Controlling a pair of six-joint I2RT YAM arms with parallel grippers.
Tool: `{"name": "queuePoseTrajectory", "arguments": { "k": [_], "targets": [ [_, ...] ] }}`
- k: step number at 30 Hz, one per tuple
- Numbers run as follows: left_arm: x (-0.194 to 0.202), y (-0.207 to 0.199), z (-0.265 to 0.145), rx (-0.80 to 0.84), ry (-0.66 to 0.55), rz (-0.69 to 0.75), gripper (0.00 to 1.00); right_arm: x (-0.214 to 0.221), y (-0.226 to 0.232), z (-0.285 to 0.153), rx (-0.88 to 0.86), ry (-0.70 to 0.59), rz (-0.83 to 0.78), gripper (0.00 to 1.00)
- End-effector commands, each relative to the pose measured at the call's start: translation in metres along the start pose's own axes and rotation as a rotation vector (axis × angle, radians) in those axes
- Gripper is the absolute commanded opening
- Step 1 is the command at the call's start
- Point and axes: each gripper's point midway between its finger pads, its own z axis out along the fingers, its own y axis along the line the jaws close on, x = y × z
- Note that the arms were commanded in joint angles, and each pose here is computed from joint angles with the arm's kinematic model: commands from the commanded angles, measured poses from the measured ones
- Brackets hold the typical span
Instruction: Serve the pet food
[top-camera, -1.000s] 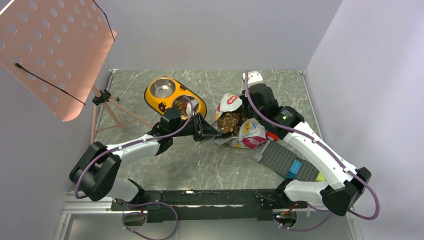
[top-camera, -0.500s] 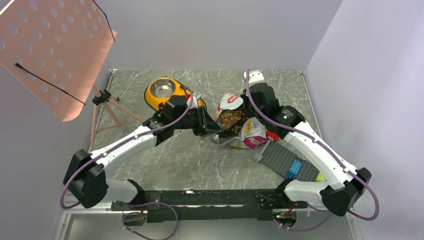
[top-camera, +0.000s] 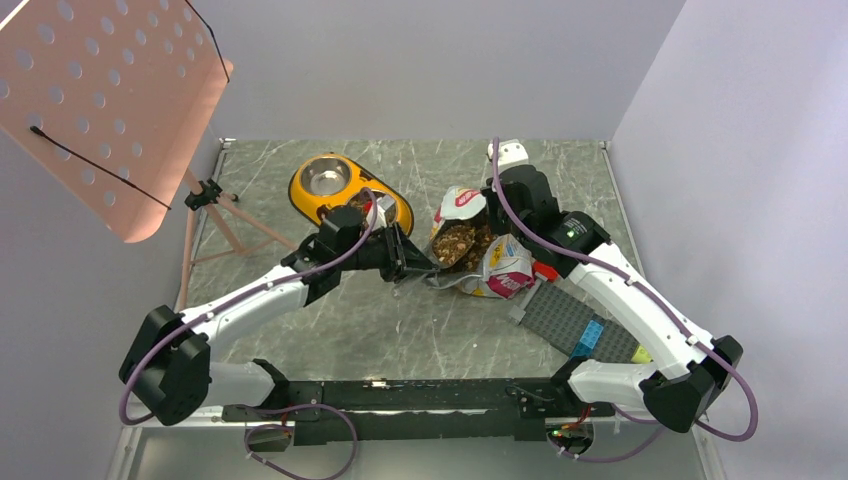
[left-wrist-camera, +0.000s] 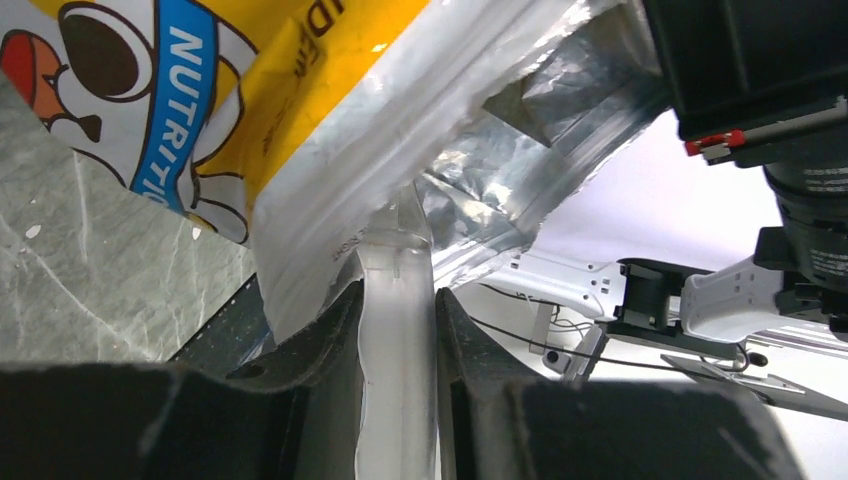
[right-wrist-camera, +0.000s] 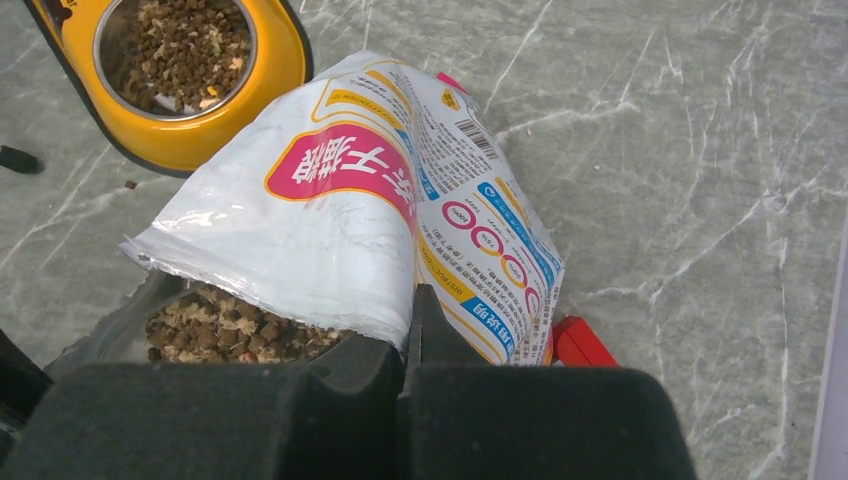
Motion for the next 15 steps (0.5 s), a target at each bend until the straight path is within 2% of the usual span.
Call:
{"name": "queuePoseTrajectory", "arguments": {
  "k": [1, 3, 6, 9, 11, 13, 15],
  "targets": [
    [0.001, -0.016, 0.002, 0.100, -0.018, 0.012, 0.00, -0.064, -0.013, -0.034, 0.020, -0.219, 0.094, 0.00],
    [-0.001, -0.031, -0.003, 0.114, -0.035, 0.069, 0.00, -0.066, -0.015, -0.036, 0.024, -0.224, 0.095, 0.00],
    [-0.004, -0.028, -0.004, 0.042, -0.034, 0.098, 0.00, -0.064, -0.015, -0.036, 0.028, -0.221, 0.091, 0.00],
    [0.008, 0.014, 0.007, -0.047, 0.030, -0.027, 0.00, -0.062, -0.015, -0.035, 0.023, -0.217, 0.091, 0.00],
    [0.014, 0.023, 0.011, -0.016, 0.048, -0.091, 0.00, -0.063, -0.014, -0.036, 0.020, -0.218, 0.093, 0.00],
    [0.009, 0.006, 0.006, 0.022, 0.023, -0.053, 0.00, -0.066, -0.016, -0.038, 0.026, -0.224, 0.093, 0.00],
    [-0.001, -0.025, -0.001, 0.030, 0.001, 0.061, 0.00, -0.066, -0.017, -0.040, 0.031, -0.227, 0.093, 0.00]
  ]
}}
